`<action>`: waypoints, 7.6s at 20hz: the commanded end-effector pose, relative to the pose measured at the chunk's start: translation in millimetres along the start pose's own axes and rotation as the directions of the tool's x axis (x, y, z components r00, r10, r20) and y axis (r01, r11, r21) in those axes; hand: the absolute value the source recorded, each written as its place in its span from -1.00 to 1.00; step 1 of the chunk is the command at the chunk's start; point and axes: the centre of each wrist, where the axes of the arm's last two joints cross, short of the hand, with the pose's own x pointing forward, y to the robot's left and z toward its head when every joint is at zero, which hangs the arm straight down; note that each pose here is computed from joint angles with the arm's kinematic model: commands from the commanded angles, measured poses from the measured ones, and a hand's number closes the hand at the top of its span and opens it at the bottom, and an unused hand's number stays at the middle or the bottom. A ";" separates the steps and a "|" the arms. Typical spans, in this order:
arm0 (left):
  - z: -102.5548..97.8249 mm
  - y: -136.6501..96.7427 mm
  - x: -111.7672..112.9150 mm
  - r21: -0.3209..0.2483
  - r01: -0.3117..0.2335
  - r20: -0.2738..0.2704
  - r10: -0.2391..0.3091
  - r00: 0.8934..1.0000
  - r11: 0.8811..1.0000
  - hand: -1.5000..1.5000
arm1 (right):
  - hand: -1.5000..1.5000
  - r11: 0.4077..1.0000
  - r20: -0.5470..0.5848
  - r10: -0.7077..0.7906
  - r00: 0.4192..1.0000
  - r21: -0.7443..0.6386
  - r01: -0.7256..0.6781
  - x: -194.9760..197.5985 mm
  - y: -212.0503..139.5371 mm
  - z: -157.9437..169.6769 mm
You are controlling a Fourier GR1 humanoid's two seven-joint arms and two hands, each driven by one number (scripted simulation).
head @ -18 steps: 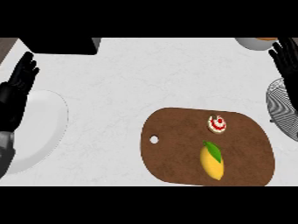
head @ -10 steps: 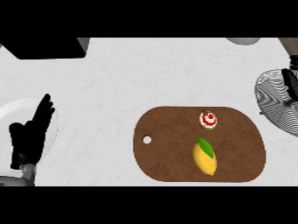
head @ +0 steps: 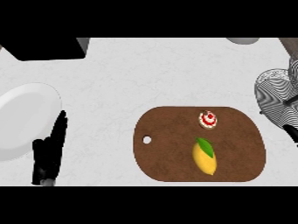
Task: Pick the lemon from the cutting board and place it in the tiered basket
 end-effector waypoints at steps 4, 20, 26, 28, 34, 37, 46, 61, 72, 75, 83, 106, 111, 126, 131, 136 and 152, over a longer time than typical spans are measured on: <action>4.2 -5.8 -16.9 -0.006 -0.006 -0.033 0.006 0.999 1.000 0.00 | -1.00 0.913 -0.159 0.301 0.940 0.332 -0.236 38.9 -12.9 43.0; 10.0 -22.1 -27.2 -0.060 0.005 -0.025 -0.006 1.000 0.998 0.00 | -1.00 0.566 -0.098 0.804 0.587 0.431 -0.703 115.9 17.9 73.5; -6.5 -11.8 -2.6 -0.077 0.019 -0.006 -0.020 1.000 0.997 0.00 | -1.00 0.488 -0.091 0.858 0.505 0.449 -0.749 95.2 42.9 72.9; 1.9 -26.8 -3.0 -0.077 0.004 0.001 -0.004 1.000 0.997 0.00 | -1.00 0.410 -0.091 0.903 0.420 0.479 -0.776 95.8 47.6 68.2; 4.1 -12.3 -3.6 -0.073 0.026 -0.007 -0.026 1.000 0.997 0.00 | -1.00 0.302 -0.091 0.949 0.301 0.534 -0.789 82.7 68.4 80.6; -3.9 -19.4 -1.1 -0.087 0.018 -0.005 -0.019 1.000 0.996 0.00 | -1.00 0.308 -0.092 0.946 0.312 0.560 -0.769 73.1 89.6 80.9; 4.9 0.1 -7.5 -0.068 0.014 -0.013 -0.015 1.000 0.998 0.00 | -1.00 0.237 -0.075 0.967 0.244 0.612 -0.755 56.7 126.4 84.3; 14.1 -7.7 -17.5 -0.045 0.014 -0.028 -0.015 0.999 0.999 0.00 | -1.00 0.176 -0.095 0.983 0.156 0.715 -0.677 23.3 155.9 74.9; 3.1 2.3 -12.0 -0.052 0.022 -0.018 -0.023 1.000 0.998 0.00 | -1.00 0.176 -0.126 0.984 0.124 0.777 -0.605 10.1 160.9 65.2; 12.0 -0.2 -9.9 -0.066 0.010 -0.026 -0.012 1.000 0.998 0.00 | -1.00 0.169 -0.127 0.986 0.113 0.786 -0.594 -6.2 170.0 80.5; 11.2 -15.2 -26.4 -0.050 0.000 -0.041 -0.002 0.999 0.999 0.00 | 1.00 0.159 -0.097 0.986 0.133 0.770 -0.617 -21.9 158.3 73.1; 15.7 4.7 -22.7 0.034 -0.005 -0.062 0.007 0.998 0.999 0.00 | 1.00 0.477 -0.621 0.748 0.234 0.257 -0.841 -6.5 21.2 30.7; 25.9 0.6 -25.8 0.001 0.001 -0.050 -0.001 0.999 1.000 0.00 | 1.00 0.571 -0.631 0.625 0.460 -0.033 -0.821 66.1 -5.8 30.0; 5.8 -6.8 -14.2 -0.036 -0.007 -0.048 0.005 0.999 0.999 0.00 | 1.00 0.365 -0.527 0.725 0.443 -0.251 -0.897 181.7 -24.0 11.2; 5.2 -24.5 -15.5 -0.046 0.015 -0.021 -0.016 1.000 0.999 0.00 | 1.00 0.365 -0.553 0.703 0.446 -0.258 -0.895 197.5 -27.9 -29.0; 0.7 -22.4 -6.7 -0.064 0.016 -0.005 -0.016 1.000 0.998 0.00 | 1.00 0.385 -0.587 0.671 0.454 -0.247 -0.889 205.4 -38.6 -71.1; 10.8 -26.8 -12.5 -0.069 0.008 -0.017 -0.009 1.000 0.998 0.00 | 1.00 0.394 -0.581 0.724 0.373 -0.096 -0.914 132.8 -42.1 -164.3</action>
